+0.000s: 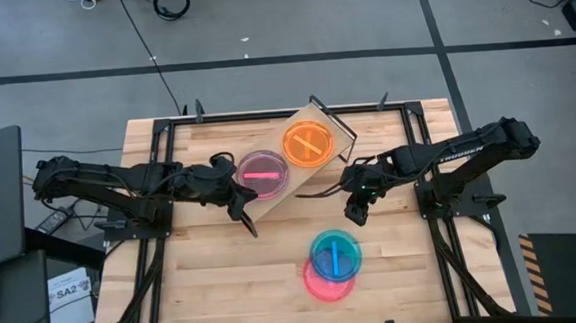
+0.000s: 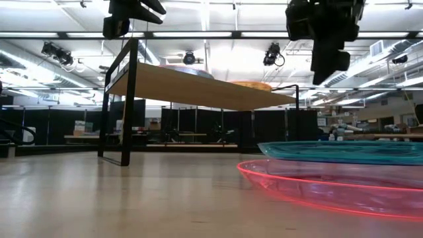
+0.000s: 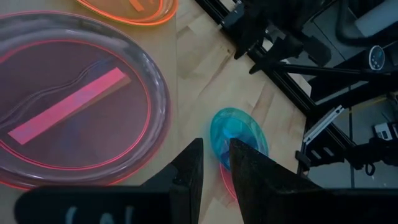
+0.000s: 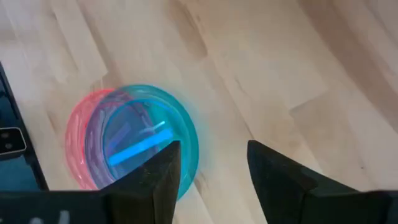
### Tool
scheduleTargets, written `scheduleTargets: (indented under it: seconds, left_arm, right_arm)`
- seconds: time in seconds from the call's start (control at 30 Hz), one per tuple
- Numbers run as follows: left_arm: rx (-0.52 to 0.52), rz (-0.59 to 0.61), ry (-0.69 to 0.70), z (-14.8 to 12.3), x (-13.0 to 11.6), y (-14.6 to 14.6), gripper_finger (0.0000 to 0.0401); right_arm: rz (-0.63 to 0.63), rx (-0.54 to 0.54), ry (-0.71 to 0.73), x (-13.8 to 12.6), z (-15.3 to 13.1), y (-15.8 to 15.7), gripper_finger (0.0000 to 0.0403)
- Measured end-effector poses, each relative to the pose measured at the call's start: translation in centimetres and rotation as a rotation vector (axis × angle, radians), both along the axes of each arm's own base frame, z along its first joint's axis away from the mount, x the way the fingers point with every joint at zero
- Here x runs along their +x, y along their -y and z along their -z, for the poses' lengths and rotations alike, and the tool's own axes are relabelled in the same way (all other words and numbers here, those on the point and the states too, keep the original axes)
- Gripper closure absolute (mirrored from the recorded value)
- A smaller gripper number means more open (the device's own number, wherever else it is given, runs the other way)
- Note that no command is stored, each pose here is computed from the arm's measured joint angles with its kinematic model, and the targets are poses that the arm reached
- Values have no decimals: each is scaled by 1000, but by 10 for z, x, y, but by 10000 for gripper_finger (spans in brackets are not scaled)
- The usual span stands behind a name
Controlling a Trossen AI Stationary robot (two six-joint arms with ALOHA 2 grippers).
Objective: Place and stack plates onto a shelf
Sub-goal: Stack the blue plate on the orange plate on the shelf
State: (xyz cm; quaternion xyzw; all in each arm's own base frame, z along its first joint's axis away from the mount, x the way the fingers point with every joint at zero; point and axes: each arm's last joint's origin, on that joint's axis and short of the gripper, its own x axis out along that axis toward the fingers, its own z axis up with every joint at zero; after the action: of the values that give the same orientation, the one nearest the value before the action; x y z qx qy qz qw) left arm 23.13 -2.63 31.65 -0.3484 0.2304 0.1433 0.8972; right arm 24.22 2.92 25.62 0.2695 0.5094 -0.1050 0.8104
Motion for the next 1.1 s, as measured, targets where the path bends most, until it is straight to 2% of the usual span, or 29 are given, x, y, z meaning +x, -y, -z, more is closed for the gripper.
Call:
scheduleTargets:
  seconds: [0.4, 0.87, 1.1]
  left_arm:
    - [0, 0, 1, 0, 0, 0, 319]
    - [0, 0, 0, 0, 0, 0, 319]
    - [0, 0, 1, 0, 0, 0, 319]
  right_arm:
    - [-48, 94, -28, -10, 51, -2, 213]
    - [-30, 194, 133, -21, 102, -7, 215]
    - [-67, 193, 200, -26, 111, -14, 216]
